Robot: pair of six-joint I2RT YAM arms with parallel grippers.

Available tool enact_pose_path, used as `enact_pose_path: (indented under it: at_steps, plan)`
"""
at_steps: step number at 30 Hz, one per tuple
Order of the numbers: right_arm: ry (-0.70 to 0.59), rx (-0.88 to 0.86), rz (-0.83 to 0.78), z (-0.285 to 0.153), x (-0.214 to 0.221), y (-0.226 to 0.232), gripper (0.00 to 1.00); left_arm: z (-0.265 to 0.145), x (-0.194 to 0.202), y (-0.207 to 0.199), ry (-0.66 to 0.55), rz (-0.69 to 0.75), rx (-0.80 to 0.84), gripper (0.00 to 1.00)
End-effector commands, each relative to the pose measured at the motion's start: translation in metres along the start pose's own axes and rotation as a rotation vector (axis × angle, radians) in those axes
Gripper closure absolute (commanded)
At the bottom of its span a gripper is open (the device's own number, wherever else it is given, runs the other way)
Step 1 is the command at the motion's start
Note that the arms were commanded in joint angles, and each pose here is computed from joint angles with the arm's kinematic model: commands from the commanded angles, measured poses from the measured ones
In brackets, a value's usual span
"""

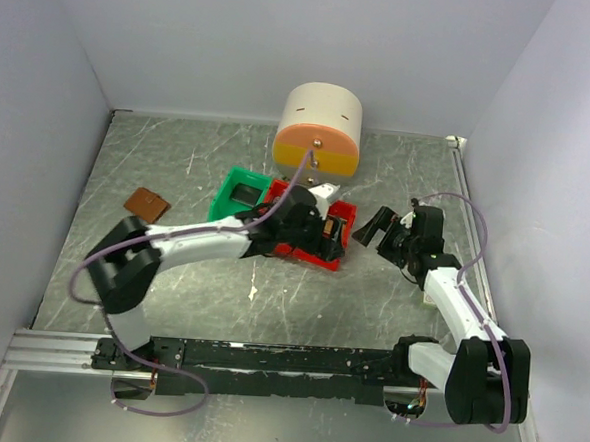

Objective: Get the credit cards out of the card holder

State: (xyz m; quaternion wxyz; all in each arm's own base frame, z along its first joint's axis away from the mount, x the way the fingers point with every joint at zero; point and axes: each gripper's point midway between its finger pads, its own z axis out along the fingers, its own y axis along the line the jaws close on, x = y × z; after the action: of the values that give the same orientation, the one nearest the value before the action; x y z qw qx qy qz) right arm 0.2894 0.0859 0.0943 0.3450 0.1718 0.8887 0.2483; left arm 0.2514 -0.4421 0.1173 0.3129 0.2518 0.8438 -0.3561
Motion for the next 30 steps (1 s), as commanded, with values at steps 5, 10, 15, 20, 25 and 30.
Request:
enact_pose_path:
  at_steps: [5,10,15,20,25,30]
  plan:
    - [0.053,-0.048,-0.143,0.016,0.013,0.042,0.00,-0.106,-0.036,0.087,-0.180,0.025,-0.259,0.05]
    - [0.049,-0.051,-0.082,0.037,0.012,0.056,0.00,-0.163,-0.064,0.187,-0.259,-0.032,-0.448,0.01]
    - [0.057,-0.043,-0.080,0.047,0.005,0.060,0.00,-0.188,-0.080,0.265,-0.289,-0.138,-0.496,0.00]
    - [0.086,-0.020,-0.088,0.057,0.003,0.060,0.00,-0.167,-0.078,0.302,-0.253,-0.207,-0.397,0.04]
    - [0.107,-0.039,-0.096,0.063,0.002,0.065,0.00,-0.143,-0.064,0.306,-0.217,-0.260,-0.277,0.09]
    - [0.124,-0.033,-0.100,0.071,0.000,0.065,0.00,-0.142,-0.054,0.290,-0.227,-0.270,-0.209,0.10]
